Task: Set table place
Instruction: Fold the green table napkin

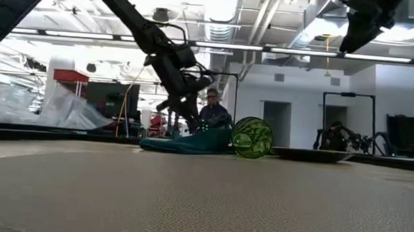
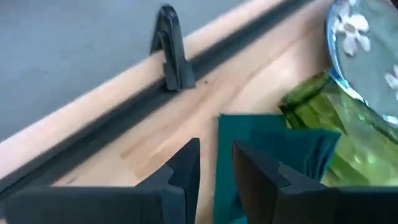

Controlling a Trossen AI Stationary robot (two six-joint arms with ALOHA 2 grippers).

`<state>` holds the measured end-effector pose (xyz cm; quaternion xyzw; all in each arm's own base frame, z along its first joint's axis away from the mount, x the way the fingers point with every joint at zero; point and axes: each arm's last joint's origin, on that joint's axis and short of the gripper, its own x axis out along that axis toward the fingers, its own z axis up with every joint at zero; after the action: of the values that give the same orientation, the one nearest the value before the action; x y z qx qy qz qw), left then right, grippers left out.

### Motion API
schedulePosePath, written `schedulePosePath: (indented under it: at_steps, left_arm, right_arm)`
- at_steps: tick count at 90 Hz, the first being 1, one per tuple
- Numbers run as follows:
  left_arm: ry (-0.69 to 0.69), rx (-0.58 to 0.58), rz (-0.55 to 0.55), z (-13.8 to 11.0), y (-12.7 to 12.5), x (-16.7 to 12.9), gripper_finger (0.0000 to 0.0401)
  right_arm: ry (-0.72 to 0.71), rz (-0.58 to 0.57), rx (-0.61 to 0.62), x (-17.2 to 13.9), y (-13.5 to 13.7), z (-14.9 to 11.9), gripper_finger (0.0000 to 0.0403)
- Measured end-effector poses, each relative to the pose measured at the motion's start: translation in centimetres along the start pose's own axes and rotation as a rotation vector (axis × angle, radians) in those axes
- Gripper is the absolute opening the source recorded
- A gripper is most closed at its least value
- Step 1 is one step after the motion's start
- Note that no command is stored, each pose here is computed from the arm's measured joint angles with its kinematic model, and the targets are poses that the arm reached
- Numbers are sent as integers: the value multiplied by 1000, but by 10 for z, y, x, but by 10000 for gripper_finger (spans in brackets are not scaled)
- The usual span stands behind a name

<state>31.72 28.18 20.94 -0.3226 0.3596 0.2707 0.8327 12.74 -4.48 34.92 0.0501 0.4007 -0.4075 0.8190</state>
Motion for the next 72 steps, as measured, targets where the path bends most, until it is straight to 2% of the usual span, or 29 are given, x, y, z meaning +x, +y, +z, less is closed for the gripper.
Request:
schedulePosePath:
  at_steps: [9, 21, 31, 40, 52, 72]
  left_arm:
    - [-1, 58, -46, -1, -6, 6, 76]
    - [14, 71, -101, -5, -11, 22, 76]
    - [107, 49, -180, -16, -7, 43, 76]
    - [158, 48, -172, -23, -5, 53, 76]
    - [139, 79, -175, -20, -6, 53, 76]
    - [111, 180, -97, -13, -6, 50, 76]
  right_arm:
    - [-3, 0, 27, 0, 0, 0, 236]
    - [-4, 1, 63, 0, 0, 0, 236]
    - [-4, 0, 93, 0, 0, 0, 236]
    - [-11, 3, 119, 0, 0, 1, 236]
    - [-5, 1, 147, 1, 1, 2, 236]
    - [18, -9, 150, 7, 6, 4, 236]
